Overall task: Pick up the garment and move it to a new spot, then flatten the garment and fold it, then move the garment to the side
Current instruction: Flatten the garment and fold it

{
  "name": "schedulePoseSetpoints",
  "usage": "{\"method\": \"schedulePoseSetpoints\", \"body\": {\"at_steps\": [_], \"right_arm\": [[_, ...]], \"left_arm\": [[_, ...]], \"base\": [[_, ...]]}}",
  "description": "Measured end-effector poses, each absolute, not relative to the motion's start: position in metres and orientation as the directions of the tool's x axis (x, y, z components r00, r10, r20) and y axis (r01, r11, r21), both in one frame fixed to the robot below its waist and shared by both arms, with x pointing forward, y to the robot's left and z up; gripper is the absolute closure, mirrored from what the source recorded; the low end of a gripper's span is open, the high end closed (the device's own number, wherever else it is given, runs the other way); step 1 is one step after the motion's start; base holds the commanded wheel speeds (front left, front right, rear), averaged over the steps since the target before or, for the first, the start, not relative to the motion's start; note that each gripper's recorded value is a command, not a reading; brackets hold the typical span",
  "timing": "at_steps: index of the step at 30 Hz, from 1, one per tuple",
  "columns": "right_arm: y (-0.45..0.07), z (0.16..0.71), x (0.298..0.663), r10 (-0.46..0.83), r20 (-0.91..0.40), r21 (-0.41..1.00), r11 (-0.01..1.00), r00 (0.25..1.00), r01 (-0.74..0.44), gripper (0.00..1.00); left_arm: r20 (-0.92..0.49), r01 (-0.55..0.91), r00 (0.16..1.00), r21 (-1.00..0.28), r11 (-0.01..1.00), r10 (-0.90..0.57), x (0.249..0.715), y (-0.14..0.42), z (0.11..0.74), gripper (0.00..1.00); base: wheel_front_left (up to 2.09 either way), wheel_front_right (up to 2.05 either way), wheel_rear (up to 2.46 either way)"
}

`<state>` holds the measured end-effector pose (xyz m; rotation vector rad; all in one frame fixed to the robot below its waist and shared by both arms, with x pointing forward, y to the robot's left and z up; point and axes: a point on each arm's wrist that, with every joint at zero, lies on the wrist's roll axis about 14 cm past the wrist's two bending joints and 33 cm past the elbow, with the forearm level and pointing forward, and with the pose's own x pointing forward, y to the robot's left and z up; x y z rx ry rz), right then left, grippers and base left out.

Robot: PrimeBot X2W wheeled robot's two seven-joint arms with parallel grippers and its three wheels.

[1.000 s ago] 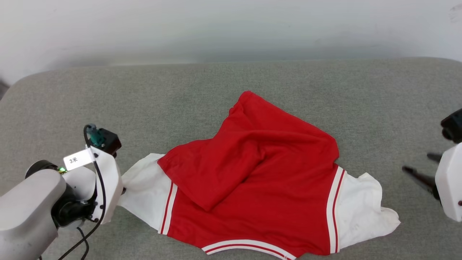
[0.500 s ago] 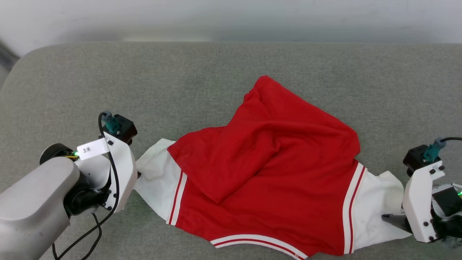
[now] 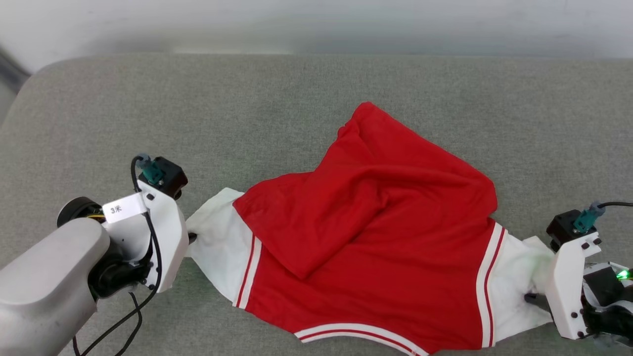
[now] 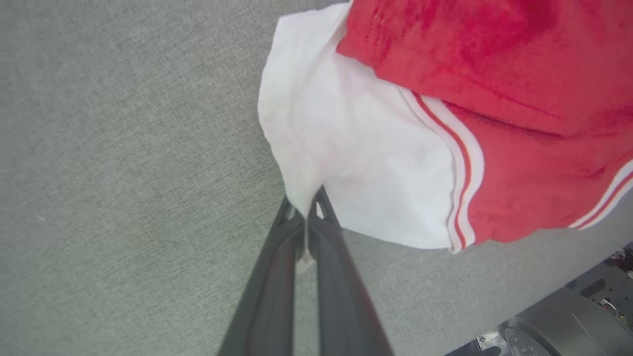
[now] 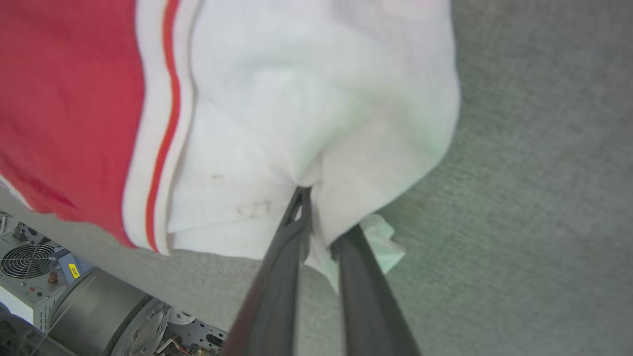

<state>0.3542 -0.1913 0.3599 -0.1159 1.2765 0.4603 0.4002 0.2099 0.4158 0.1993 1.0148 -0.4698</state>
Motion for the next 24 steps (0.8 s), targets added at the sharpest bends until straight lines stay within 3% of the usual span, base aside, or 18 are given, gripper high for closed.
{"method": "schedulePoseSetpoints", "body": {"at_steps": [11,16,24], "right_arm": [[-0.191,0.454,0.388,0.373,-0.72,0.117,0.896,0.585,-0.427,1.0],[-0.197,0.506,0.396,0.385,-0.601,0.067,0.897,0.7,-0.436,1.0],[-0.205,0.585,0.42,0.373,-0.399,-0.013,0.911,0.838,-0.411,1.0]], "left_arm": [[-0.673,0.519,0.624,-0.021,0.854,-0.396,0.393,0.189,0.483,1.0],[-0.534,0.518,0.722,-0.004,0.855,-0.44,0.398,0.18,0.539,1.0],[-0.369,0.535,0.801,0.09,0.84,-0.471,0.412,0.17,0.613,1.0]], "base": [[0.0,0.0,0.0],[0.0,0.0,0.0],[0.0,0.0,0.0]]}}
